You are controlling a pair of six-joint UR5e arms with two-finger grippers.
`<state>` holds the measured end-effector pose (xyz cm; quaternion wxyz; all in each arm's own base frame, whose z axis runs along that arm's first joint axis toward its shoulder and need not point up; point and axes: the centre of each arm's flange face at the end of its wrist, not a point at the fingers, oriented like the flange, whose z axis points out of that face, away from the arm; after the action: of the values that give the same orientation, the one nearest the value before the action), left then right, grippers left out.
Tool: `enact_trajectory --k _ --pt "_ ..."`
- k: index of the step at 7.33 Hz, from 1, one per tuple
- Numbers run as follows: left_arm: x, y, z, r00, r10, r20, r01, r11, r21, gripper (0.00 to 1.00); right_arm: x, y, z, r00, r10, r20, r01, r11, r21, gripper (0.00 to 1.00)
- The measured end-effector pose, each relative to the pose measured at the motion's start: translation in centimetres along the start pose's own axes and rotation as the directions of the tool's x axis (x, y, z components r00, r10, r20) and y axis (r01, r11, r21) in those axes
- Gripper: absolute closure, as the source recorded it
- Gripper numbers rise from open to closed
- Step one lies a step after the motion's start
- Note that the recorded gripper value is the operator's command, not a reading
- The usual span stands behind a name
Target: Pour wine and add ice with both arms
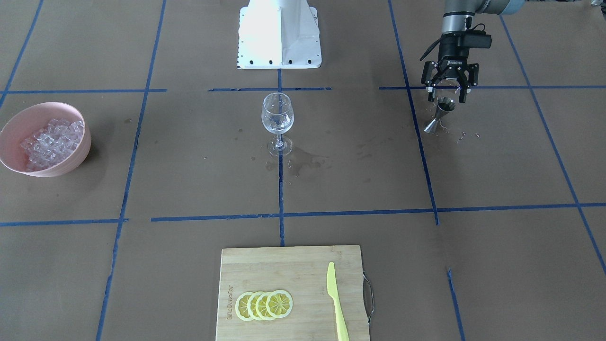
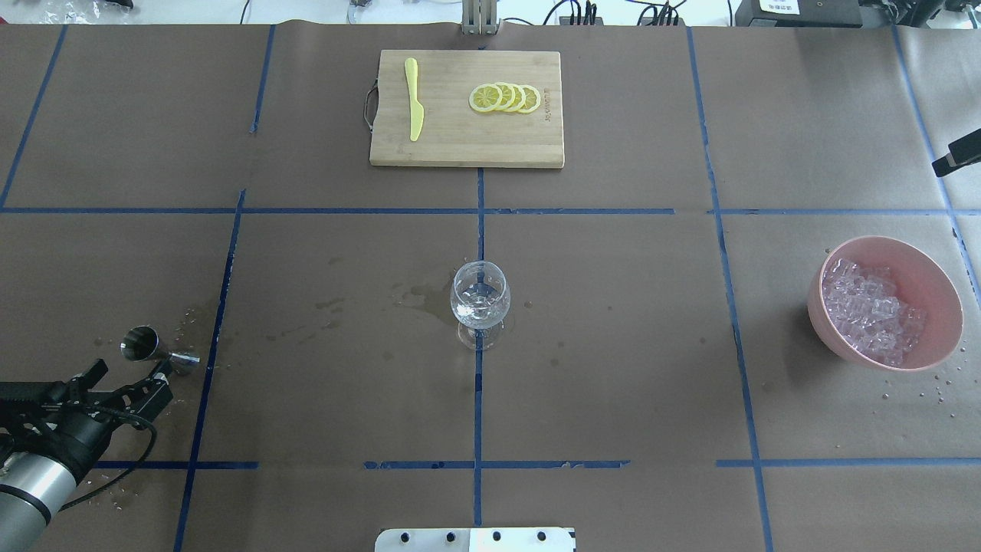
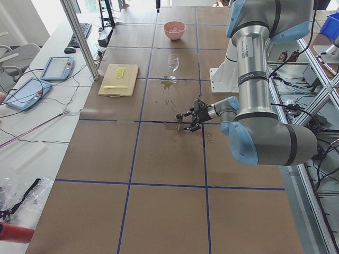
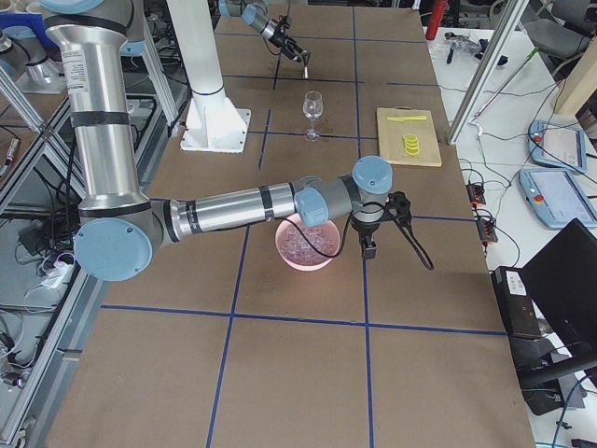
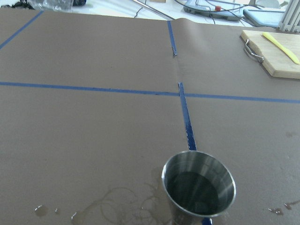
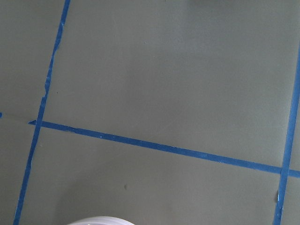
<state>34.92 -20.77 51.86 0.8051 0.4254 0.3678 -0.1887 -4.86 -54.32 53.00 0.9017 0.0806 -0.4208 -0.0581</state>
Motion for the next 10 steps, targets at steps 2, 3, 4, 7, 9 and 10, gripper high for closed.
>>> enact_trajectory --k 2,3,4,7,9,10 --pt "0.6 0.8 0.9 0.999 0.04 0.003 -0.04 0.998 0.052 0.02 0.2 0.1 0.1 1.0 0.003 -0.001 -0.003 1.0 -0.003 0.0" --pt "0.5 1.1 1.2 0.998 0.055 0.007 -0.055 0.996 0.066 0.04 0.3 0.3 0.2 1.0 0.004 -0.001 -0.004 1.0 -0.004 0.0" --pt "0.6 1.8 1.7 0.998 0.066 0.012 -0.067 0.995 0.08 0.12 0.3 0.3 0.2 1.0 0.005 -0.001 -0.005 1.0 -0.004 0.0" --pt "1.5 3.7 3.1 0.997 0.077 0.016 -0.078 0.992 0.1 0.55 0.3 0.4 0.2 1.0 0.008 -0.001 -0.008 1.0 -0.006 0.0" --pt "1.6 4.0 3.3 0.997 0.079 0.019 -0.081 0.992 0.101 0.58 0.4 0.5 0.3 1.0 0.01 -0.001 -0.01 1.0 -0.007 0.0" --pt "1.6 3.9 3.4 0.997 0.078 0.019 -0.08 0.992 0.102 0.58 0.4 0.6 0.3 1.0 0.01 0.0 -0.01 1.0 -0.008 0.0"
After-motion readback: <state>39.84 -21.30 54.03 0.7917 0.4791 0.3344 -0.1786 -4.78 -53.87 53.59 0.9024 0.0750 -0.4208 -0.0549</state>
